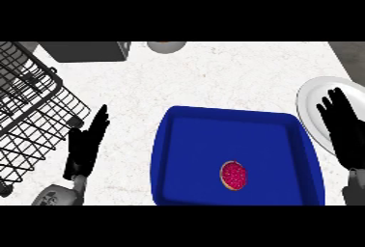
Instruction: Pick the cupcake from the tray and place it in the plate
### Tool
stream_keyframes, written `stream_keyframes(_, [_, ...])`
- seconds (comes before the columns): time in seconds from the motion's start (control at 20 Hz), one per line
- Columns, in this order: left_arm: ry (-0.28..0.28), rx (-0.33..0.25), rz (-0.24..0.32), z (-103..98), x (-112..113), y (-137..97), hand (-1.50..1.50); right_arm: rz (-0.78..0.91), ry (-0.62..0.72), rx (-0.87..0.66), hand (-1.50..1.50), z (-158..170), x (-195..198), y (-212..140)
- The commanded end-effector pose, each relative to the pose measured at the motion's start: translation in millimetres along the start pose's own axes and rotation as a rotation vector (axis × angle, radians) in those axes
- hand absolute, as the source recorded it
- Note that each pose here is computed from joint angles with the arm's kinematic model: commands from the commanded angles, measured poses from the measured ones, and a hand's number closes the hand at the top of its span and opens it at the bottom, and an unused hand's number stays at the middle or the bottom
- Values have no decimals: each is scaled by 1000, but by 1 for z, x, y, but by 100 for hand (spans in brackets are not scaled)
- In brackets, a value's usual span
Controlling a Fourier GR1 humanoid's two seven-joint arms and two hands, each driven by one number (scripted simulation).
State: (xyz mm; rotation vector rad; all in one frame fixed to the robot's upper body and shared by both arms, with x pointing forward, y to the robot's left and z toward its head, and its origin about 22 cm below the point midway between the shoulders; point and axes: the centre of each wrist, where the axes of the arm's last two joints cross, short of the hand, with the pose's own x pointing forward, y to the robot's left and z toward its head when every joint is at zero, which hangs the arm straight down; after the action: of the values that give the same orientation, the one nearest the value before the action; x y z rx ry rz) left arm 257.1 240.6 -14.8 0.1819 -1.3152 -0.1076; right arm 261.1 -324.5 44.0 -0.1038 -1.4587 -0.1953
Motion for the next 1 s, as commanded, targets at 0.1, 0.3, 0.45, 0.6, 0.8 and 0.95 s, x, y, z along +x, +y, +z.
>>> stream_keyframes(0.1, [63, -38, 40, 5, -4, -7, 0, 33, -281, 318, 150, -21, 63, 39])
stream_keyframes(0.3, [100, -60, 81, 7, -15, -12, 0, 656, -514, 404, 150, -17, 143, 15])
stream_keyframes(0.45, [126, -124, 173, 13, -20, -32, 0, 382, -560, 291, -150, -46, 63, 52])
stream_keyframes(0.6, [140, -90, 179, 18, -27, -13, 0, 209, -608, 324, -150, -41, 22, 30])
stream_keyframes(0.8, [123, -93, 169, 11, -27, -9, 0, 229, -620, 438, -150, -53, 30, -4])
stream_keyframes(0.95, [137, -82, 172, 19, -29, -3, 0, 337, -603, 489, -150, -48, 53, -12])
